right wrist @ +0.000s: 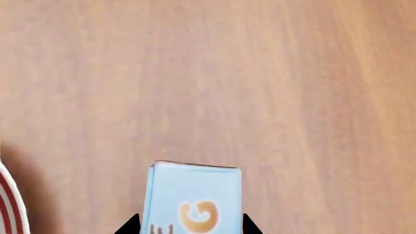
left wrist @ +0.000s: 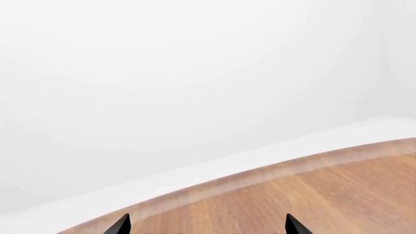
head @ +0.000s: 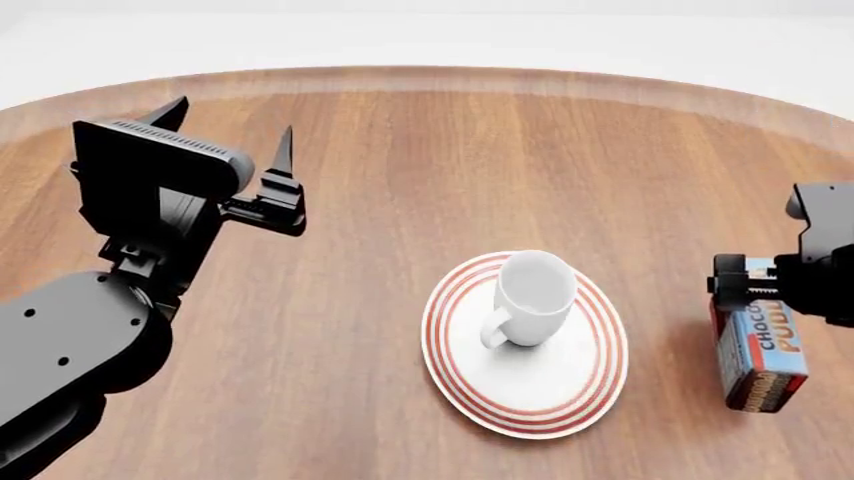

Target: Pick up the white mug and put it on the plate, and put the chocolate pudding to the right of the plate.

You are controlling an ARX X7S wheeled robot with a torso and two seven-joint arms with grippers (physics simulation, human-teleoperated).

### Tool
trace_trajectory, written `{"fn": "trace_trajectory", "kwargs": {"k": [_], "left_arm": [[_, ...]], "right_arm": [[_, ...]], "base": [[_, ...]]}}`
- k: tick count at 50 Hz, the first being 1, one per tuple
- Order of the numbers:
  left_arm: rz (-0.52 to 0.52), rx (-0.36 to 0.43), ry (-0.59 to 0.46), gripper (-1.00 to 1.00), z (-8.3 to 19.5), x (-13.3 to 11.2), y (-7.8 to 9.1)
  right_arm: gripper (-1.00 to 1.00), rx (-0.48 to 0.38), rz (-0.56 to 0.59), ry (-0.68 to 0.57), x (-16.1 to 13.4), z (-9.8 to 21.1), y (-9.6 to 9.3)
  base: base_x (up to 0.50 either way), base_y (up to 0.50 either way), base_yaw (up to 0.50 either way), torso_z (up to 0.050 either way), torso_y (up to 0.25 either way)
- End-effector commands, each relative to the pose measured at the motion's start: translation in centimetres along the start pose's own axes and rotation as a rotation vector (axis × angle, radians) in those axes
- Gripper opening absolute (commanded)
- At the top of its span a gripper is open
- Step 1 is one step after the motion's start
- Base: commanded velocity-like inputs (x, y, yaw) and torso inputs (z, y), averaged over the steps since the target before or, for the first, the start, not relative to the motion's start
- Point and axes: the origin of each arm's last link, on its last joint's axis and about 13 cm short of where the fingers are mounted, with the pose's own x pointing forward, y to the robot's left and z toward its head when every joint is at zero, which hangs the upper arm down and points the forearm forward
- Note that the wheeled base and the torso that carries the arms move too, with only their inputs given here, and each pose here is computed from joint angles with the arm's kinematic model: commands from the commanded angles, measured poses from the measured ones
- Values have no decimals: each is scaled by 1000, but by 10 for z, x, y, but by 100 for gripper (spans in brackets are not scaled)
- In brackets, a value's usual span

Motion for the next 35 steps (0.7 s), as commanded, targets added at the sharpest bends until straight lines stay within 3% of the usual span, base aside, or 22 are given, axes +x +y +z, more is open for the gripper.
{"fn": "trace_trajectory", "kwargs": {"k": [1,3,4,28,35], "left_arm": [[-1,0,-1,100,1,0,0],[-1,-1,0,100,1,0,0],[-1,0,-1,100,0,0,-1],[0,-2,5,100,-1,0,-1],[-1,-3,1,100,0,0,-1]], "right_arm": [[-100,-20,-11,-1,3,-2,-1],[-100,-25,-11,0,3,-2,-1],[100,-24,-11,-1,2,-2,-1],[100,-40,-16,2,-1,-3,-2],[100,-60,-54,-39,-27,16,-12]], "base": [[0,0,0,0,0],[0,0,0,0,0],[0,0,0,0,0],[0,0,0,0,0],[0,0,0,0,0]]}}
